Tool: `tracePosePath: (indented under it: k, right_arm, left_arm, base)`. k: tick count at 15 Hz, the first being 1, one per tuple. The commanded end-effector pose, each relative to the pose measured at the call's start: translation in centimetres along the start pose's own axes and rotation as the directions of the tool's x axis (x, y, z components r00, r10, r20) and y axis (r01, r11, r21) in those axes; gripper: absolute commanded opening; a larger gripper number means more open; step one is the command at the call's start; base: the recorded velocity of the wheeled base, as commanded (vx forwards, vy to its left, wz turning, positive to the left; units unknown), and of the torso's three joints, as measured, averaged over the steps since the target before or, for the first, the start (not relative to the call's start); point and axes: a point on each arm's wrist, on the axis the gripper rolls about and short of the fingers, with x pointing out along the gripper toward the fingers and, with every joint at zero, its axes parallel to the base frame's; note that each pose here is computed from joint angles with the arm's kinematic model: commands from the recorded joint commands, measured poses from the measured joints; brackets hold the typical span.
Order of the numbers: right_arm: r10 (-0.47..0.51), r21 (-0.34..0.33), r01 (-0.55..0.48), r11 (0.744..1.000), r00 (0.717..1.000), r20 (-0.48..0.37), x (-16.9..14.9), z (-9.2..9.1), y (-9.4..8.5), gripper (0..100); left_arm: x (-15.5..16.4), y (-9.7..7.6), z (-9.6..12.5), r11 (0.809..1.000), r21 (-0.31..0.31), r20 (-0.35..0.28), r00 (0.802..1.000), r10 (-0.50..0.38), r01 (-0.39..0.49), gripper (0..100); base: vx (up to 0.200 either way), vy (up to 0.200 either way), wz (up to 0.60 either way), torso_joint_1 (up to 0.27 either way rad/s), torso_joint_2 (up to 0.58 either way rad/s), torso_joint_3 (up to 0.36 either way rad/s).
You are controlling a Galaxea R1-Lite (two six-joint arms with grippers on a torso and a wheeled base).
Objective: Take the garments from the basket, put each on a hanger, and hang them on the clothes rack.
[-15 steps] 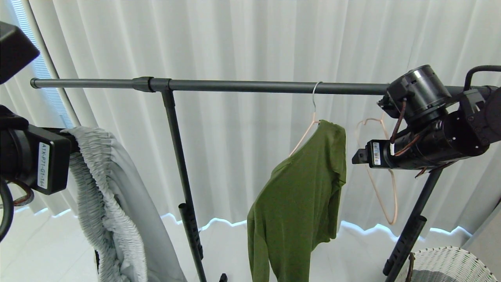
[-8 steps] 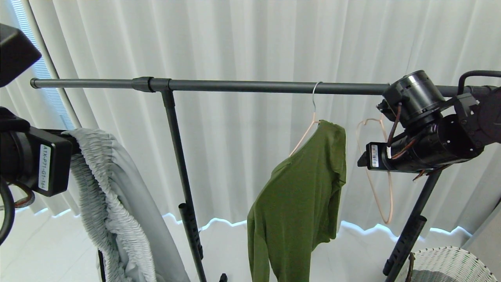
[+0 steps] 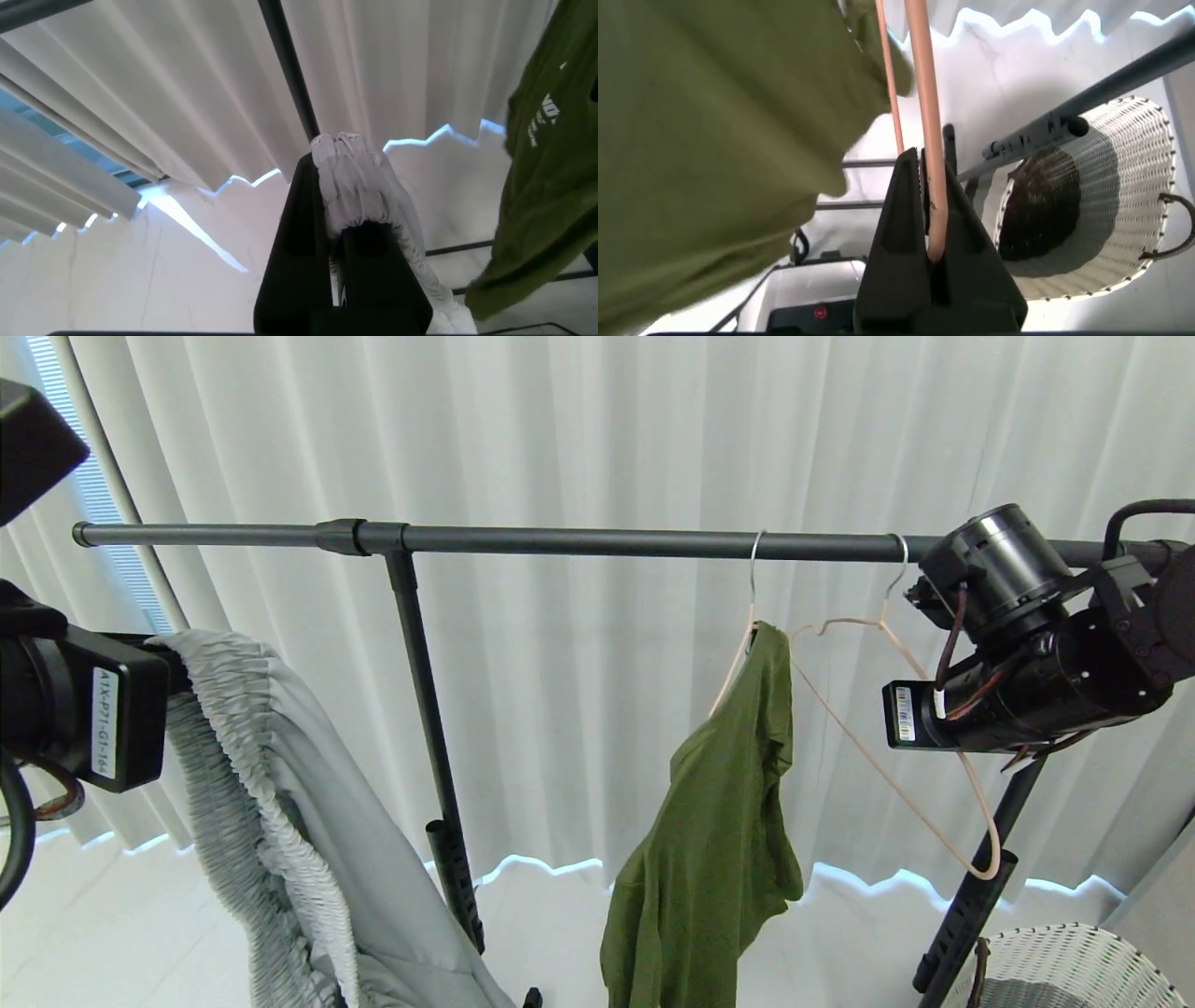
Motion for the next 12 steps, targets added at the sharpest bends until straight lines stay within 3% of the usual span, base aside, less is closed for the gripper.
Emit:
tracePosePath:
  k: [1,8,12]
  right_arm:
    - [0.008,0.003,-0.009,1.000,1.000,0.016,-0.7,0.1,-0.3,0]
    - [0.056,-0.018,-0.054,0.998,0.992,0.115,-5.0,0.5,-2.1,0]
    - [0.065,-0.048,-0.060,0.997,0.992,0.106,-8.1,-1.2,-4.2,0]
  left_arm:
    - [0.0,0.0,0.0,1.000,-0.001,0.000,1.000,0.001,-0.001,0]
    - [-0.4,0.2,0.0,1.000,-0.006,0.016,1.000,0.003,-0.003,0]
    - [-0.4,0.3,0.4,1.000,-0.019,0.052,0.999,0.009,-0.008,0]
  base:
    - [0.000,0.000,0.00,0.000,0.00,0.000]
    - [0.000,0.000,0.00,0.000,0.00,0.000]
    - [0.000,0.000,0.00,0.000,0.00,0.000]
